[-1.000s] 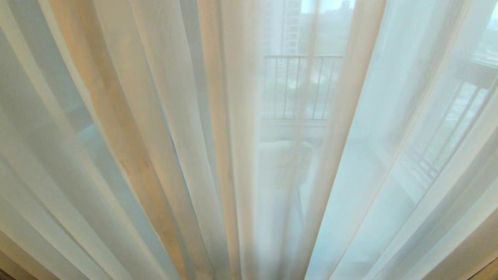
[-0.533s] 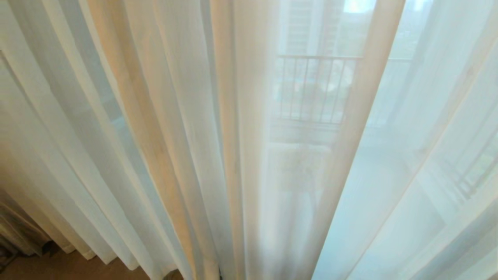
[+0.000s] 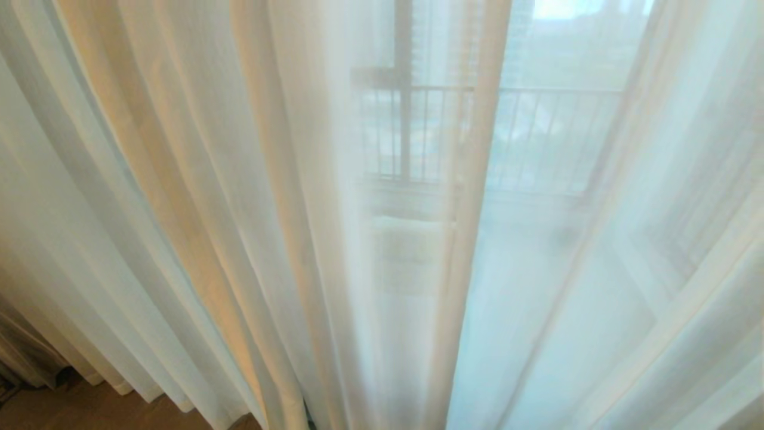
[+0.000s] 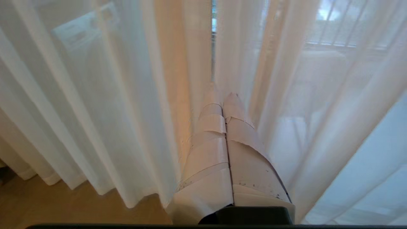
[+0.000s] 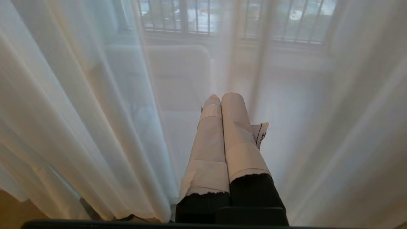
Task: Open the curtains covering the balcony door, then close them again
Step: Close the outer curtains on both sides
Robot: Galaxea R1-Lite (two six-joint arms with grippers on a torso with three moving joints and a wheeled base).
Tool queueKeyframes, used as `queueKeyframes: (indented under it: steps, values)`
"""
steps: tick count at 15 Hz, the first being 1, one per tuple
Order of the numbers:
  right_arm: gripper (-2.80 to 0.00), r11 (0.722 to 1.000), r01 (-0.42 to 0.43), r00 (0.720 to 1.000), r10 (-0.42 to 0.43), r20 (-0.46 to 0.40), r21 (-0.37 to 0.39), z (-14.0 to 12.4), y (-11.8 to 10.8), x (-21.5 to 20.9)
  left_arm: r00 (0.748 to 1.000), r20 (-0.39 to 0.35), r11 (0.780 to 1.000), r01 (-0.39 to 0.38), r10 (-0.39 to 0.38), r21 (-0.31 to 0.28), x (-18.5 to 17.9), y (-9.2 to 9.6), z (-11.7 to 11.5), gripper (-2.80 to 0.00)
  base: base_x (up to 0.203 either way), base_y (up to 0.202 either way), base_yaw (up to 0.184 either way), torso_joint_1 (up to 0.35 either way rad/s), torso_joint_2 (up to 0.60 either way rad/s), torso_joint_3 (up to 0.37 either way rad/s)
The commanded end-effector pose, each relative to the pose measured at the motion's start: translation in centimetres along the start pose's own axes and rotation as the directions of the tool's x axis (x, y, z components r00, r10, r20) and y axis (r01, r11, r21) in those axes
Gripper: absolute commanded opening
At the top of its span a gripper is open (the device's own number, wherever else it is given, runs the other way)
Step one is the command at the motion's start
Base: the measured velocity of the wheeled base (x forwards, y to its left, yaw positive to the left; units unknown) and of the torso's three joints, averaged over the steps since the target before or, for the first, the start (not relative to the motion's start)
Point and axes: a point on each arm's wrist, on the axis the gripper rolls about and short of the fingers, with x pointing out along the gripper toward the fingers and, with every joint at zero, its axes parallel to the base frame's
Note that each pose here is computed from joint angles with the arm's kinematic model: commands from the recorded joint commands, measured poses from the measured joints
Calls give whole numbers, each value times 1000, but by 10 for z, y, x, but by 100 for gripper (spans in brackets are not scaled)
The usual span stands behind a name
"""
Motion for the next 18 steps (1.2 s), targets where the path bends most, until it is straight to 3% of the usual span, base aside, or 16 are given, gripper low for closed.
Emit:
queueKeyframes:
  steps: [1, 9, 18]
  values:
    - [-280, 1000, 0, 1000, 0, -2, 0, 0, 0, 0, 1000, 0, 1000, 0, 0, -1, 0, 0, 0, -280, -2, -194, -51, -1, 2, 2]
    - [-280, 1000, 0, 1000, 0, -2, 0, 0, 0, 0, 1000, 0, 1000, 0, 0, -1, 0, 0, 0, -280, -1, -187, -140, 4, 3, 3]
    - [-280, 1000, 0, 1000, 0, 0, 0, 0, 0, 0, 1000, 0, 1000, 0, 0, -1, 0, 0, 0, -280, 0, -192, -10, 1, 3, 2]
